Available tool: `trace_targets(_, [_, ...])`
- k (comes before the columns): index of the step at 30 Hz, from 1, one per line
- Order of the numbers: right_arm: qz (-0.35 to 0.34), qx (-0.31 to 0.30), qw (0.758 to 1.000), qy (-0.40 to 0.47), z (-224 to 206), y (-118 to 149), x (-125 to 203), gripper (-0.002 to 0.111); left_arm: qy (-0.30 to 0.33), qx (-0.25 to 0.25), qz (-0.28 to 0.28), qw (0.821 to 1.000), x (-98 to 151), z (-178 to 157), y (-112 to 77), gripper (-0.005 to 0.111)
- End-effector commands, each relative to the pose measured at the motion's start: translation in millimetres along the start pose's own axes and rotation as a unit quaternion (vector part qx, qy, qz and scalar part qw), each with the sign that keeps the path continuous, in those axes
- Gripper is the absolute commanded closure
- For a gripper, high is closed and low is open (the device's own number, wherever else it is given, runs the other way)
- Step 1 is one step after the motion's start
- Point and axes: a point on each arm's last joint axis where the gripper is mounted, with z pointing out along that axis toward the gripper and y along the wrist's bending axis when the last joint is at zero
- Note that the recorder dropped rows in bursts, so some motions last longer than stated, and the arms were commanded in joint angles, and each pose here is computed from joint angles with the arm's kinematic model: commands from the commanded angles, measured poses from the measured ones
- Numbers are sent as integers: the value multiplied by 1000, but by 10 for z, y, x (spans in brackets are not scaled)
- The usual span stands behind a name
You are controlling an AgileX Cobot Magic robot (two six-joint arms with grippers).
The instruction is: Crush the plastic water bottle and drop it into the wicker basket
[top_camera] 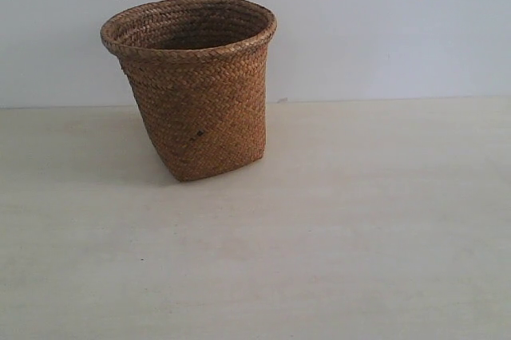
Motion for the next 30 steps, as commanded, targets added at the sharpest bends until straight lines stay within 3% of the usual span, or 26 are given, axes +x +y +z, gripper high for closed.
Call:
trace_targets(1, [3,-1,1000,-9,5,0,-5,108,-1,4,-8,1000,-11,-15,4,102])
trace_targets(11, [3,-1,1000,-9,5,0,-5,108,-33,-3,-27,999,-45,-45,17,102])
trace_targets(19, [3,-1,1000,-9,5,0,-5,108,-218,-15,-29,976,-87,-525,44,102])
trace_targets(24, [3,-1,1000,-9,5,0,-5,108,-297,-21,-42,954,88,-1019,71,102])
trace_targets(30, [3,-1,1000,-9,5,0,-5,108,-316,-38,-51,947,617,-1437,90,102])
